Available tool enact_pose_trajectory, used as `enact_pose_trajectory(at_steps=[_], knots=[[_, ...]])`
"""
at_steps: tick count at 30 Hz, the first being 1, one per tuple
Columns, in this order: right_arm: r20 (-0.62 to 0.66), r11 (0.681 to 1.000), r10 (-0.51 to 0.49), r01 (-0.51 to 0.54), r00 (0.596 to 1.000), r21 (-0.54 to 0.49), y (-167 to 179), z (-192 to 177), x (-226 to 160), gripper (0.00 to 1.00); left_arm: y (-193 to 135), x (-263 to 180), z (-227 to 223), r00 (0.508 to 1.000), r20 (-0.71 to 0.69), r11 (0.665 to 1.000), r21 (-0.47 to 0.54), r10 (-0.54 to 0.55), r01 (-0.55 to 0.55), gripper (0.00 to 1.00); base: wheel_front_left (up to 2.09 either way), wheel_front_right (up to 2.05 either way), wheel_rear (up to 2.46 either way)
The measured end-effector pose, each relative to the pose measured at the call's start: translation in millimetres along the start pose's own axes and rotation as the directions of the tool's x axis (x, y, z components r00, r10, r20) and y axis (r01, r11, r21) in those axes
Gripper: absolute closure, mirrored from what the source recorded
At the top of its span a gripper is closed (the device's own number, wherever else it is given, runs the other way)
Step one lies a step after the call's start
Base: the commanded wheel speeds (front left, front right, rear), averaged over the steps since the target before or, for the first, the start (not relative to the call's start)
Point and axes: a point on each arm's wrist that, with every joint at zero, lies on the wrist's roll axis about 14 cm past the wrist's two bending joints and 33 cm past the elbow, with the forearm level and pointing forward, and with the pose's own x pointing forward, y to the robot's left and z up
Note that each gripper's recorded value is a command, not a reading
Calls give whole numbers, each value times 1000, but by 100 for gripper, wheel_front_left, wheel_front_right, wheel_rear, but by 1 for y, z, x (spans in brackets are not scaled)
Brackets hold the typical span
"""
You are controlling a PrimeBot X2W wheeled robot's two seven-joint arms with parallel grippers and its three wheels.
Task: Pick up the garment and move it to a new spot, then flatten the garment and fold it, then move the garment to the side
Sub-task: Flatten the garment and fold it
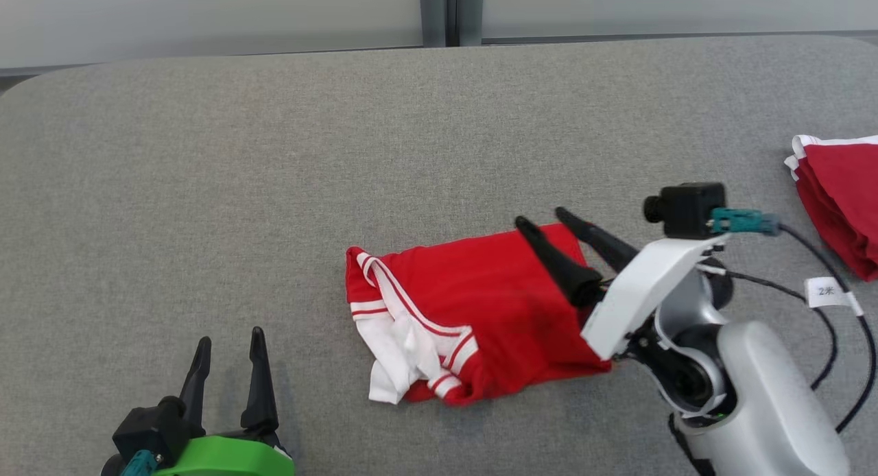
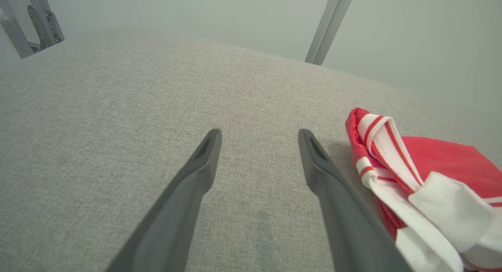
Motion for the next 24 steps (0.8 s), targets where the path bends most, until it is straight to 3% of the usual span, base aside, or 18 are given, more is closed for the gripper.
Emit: enact_pose_trajectory(at_steps=[4, 7, 16, 21, 24], knots=[[-21, 985, -156, 153, 988, -85, -41, 14, -16, 0, -1, 0, -3, 1000, -10, 1000, 0, -3, 3, 0, 0, 0, 0], [-81, 972, -225, 218, 971, -91, -61, 5, -23, 0, -1, 0, -5, 1000, -15, 1000, 0, -4, 4, 0, 0, 0, 0], [-243, 946, -323, 300, 915, -126, -94, -43, -29, 0, 3, 0, -3, 1000, -9, 1000, -9, 14, -14, 0, 0, 0, 0], [-201, 944, -314, 283, 928, -169, -91, -39, -29, 0, 9, -3, 4, 999, 13, 999, -10, 30, -30, 0, 0, 0, 0], [-29, 924, -317, 302, 948, -232, -91, -9, -33, 0, 8, -6, 9, 999, 31, 1000, -3, 27, -27, 0, 0, 0, 0]])
